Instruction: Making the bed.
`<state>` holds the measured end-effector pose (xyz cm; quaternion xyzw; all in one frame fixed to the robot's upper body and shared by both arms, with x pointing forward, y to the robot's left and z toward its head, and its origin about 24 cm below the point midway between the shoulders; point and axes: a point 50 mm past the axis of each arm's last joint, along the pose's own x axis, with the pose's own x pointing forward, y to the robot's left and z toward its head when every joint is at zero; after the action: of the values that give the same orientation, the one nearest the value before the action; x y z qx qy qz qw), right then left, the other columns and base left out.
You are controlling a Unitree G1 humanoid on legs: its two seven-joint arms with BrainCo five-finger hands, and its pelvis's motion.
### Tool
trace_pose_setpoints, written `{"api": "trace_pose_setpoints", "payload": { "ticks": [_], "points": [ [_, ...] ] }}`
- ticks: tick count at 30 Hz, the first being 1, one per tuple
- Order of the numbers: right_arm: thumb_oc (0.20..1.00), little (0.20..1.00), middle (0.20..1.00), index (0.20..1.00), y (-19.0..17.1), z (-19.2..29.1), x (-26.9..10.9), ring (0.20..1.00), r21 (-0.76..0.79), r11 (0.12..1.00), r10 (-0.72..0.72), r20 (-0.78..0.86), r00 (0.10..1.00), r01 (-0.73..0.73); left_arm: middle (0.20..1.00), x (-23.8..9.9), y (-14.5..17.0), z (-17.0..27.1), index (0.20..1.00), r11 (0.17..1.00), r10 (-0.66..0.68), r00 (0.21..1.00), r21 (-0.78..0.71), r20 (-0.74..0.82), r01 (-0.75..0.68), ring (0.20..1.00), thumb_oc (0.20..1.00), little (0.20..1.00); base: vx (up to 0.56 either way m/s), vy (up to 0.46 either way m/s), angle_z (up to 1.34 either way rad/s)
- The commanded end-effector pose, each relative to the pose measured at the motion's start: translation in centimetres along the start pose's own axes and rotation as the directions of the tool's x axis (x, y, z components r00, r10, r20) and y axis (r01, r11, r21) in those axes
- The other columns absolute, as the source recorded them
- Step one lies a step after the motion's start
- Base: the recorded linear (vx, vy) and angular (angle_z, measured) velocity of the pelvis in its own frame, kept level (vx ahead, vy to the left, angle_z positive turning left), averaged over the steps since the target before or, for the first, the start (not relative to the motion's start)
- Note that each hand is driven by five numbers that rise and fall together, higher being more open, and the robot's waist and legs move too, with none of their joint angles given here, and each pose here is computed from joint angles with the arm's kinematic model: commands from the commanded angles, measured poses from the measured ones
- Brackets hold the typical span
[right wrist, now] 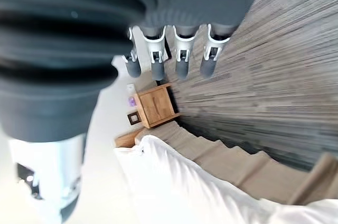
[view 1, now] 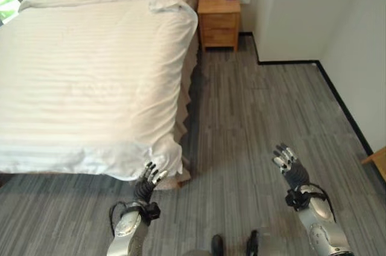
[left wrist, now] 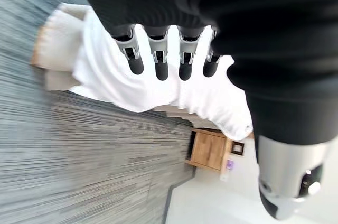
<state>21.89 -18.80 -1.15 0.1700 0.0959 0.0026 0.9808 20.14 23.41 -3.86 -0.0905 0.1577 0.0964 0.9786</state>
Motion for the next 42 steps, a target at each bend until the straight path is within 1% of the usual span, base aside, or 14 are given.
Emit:
{"api": "trace_pose_setpoints", "payload": {
  "ticks": [1,7,10,11,16,18,21,23,26,29,32,36,40,42],
  "points": [
    [1.000,1.000,1.000,1.000,-0.6,2.0,0.2,1.000,-0.046,0.999,-0.012,0.109,0.994,0.017,1.000,1.2,-1.1,4.6,1.000,0.996,-0.084,0.976,0.059,0.201,0.074,1.000,1.000,1.000,0.66,-0.138,0.42],
    [1.000,1.000,1.000,1.000,-2.2,0.3,-1.9,1.000,-0.141,0.990,-0.011,-0.005,1.000,0.010,1.000,1.9,-3.7,4.6,1.000,0.980,-0.194,0.961,0.090,0.195,0.180,1.000,1.000,1.000,0.66,-0.187,0.47],
    [1.000,1.000,1.000,1.000,-3.3,0.2,-1.9,1.000,-0.081,0.994,-0.075,-0.002,0.997,0.074,1.000,1.6,-4.6,2.9,1.000,0.975,-0.224,0.966,0.020,0.133,0.223,1.000,1.000,1.000,0.74,-0.323,0.56],
    [1.000,1.000,1.000,1.000,-3.1,1.3,-1.3,1.000,0.046,0.994,-0.106,0.067,0.992,0.103,1.000,1.4,-4.6,2.5,1.000,0.975,-0.212,0.970,-0.043,0.115,0.218,1.000,1.000,1.000,0.79,-0.460,0.20],
    [1.000,1.000,1.000,1.000,-2.4,2.2,0.4,1.000,0.048,0.992,-0.123,0.097,0.988,0.119,1.000,1.3,-4.3,2.6,1.000,0.977,-0.199,0.974,-0.059,0.111,0.206,1.000,1.000,1.000,0.69,-0.203,-0.70],
    [1.000,1.000,1.000,1.000,-1.2,2.5,1.0,1.000,0.117,0.991,-0.078,0.119,0.990,0.064,1.000,1.1,-4.1,2.0,1.000,0.977,-0.196,0.976,-0.074,0.091,0.202,1.000,1.000,1.000,0.86,0.087,-0.93],
    [1.000,1.000,1.000,1.000,0.1,2.7,1.4,1.000,0.038,0.999,0.010,0.118,0.993,-0.014,1.000,0.7,-3.6,1.1,1.000,0.980,-0.193,0.980,-0.034,0.056,0.195,1.000,1.000,1.000,1.03,0.176,-0.43],
    [1.000,1.000,1.000,1.000,0.7,2.3,1.9,1.000,-0.075,0.995,0.068,0.078,0.995,-0.062,1.000,0.3,-3.0,0.9,1.000,0.984,-0.172,0.984,-0.036,0.054,0.174,1.000,1.000,1.000,0.93,0.138,-0.05],
    [1.000,1.000,1.000,1.000,1.6,1.8,1.7,1.000,-0.078,0.991,0.112,0.051,0.992,-0.108,1.000,-0.1,-2.2,1.0,1.000,0.985,-0.168,0.984,-0.030,0.056,0.170,1.000,1.000,1.000,0.84,0.165,-0.43],
    [1.000,1.000,1.000,1.000,2.1,0.4,1.0,1.000,-0.068,0.988,0.141,0.003,0.990,-0.140,1.000,-0.5,-2.4,0.9,1.000,0.974,-0.225,0.974,-0.008,0.039,0.226,1.000,1.000,1.000,0.63,0.236,-0.24],
    [1.000,1.000,1.000,1.000,3.7,0.0,1.1,1.000,-0.012,0.983,0.185,0.010,0.983,-0.185,1.000,0.0,-2.0,1.7,1.000,0.980,-0.192,0.979,-0.033,0.074,0.194,1.000,1.000,1.000,0.96,0.435,-0.16],
    [1.000,1.000,1.000,1.000,3.8,0.4,1.1,1.000,-0.025,0.976,0.219,0.014,0.976,-0.218,1.000,0.4,-1.6,2.7,1.000,0.980,-0.192,0.975,-0.024,0.108,0.196,1.000,1.000,1.000,0.82,0.068,0.64],
    [1.000,1.000,1.000,1.000,1.4,0.5,0.0,1.000,-0.119,0.980,0.161,-0.003,0.987,-0.160,1.000,1.5,-2.4,4.6,1.000,0.971,-0.238,0.953,0.024,0.186,0.238,1.000,1.000,1.000,1.01,-0.229,1.11],
    [1.000,1.000,1.000,1.000,1.5,0.7,-0.1,1.000,-0.088,0.981,0.171,0.011,0.985,-0.170,1.000,1.6,-2.8,4.8,1.000,0.970,-0.244,0.950,0.033,0.197,0.243,1.000,1.000,1.000,0.82,-0.252,1.37]
  ]
}}
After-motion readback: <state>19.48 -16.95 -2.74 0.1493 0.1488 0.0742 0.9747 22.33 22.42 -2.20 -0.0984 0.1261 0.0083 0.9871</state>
